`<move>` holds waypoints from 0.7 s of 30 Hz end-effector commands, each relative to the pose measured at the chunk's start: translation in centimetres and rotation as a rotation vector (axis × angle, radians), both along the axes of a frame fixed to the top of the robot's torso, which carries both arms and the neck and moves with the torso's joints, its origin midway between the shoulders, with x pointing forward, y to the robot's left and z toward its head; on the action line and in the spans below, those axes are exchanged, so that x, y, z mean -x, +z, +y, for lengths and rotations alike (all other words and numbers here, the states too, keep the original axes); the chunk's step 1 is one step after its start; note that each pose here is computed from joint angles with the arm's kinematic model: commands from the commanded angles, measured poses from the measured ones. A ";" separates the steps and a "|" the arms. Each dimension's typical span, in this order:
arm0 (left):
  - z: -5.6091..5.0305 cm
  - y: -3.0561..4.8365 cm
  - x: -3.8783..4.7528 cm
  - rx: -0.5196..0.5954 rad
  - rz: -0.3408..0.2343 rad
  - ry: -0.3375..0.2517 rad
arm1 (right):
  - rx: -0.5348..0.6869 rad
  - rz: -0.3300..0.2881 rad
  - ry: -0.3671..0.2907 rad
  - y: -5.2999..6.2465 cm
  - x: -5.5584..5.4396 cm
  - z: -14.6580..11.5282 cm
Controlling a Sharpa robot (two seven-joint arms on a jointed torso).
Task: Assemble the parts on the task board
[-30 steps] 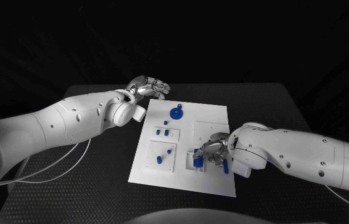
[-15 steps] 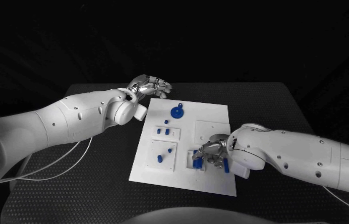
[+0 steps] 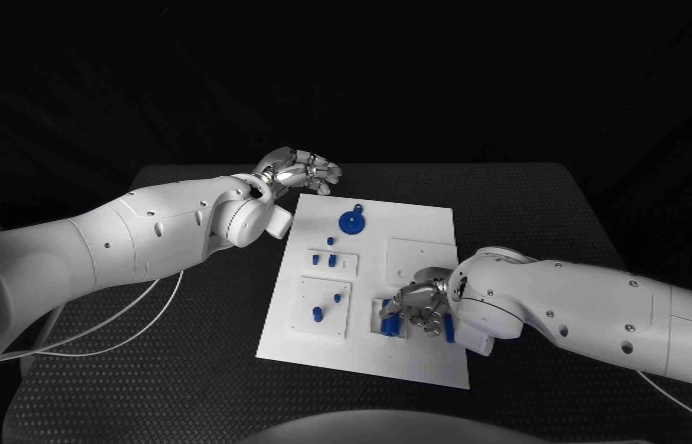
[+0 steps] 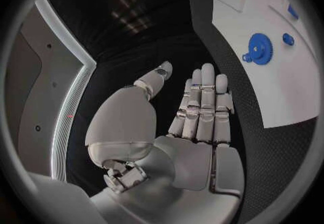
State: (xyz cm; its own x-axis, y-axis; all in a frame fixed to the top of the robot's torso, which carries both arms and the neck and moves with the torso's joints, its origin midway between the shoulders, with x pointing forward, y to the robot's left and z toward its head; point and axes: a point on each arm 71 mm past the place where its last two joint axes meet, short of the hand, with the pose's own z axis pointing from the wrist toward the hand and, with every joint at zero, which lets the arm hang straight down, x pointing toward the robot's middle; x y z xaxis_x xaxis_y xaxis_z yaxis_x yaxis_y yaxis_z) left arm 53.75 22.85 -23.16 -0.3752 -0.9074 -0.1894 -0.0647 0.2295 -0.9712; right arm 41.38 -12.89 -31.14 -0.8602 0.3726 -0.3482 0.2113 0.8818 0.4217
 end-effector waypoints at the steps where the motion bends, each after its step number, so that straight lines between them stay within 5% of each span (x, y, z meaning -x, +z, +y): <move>1: -0.2 0.15 0.03 0.008 -0.003 -0.015 | 0.007 0.003 0.020 -0.3 0.1 0.0; 21: -0.2 0.17 0.03 0.008 -0.002 -0.015 | 0.010 -0.016 0.020 -0.3 -0.1 0.2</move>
State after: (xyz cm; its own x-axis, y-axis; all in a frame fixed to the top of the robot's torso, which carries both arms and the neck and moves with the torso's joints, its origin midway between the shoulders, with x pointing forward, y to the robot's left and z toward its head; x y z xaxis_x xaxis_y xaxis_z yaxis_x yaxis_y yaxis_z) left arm 53.75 22.94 -23.13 -0.3749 -0.9075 -0.1896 -0.0655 0.2299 -0.9710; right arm 41.63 -12.83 -31.25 -0.8575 0.3662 -0.3614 0.2020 0.8856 0.4182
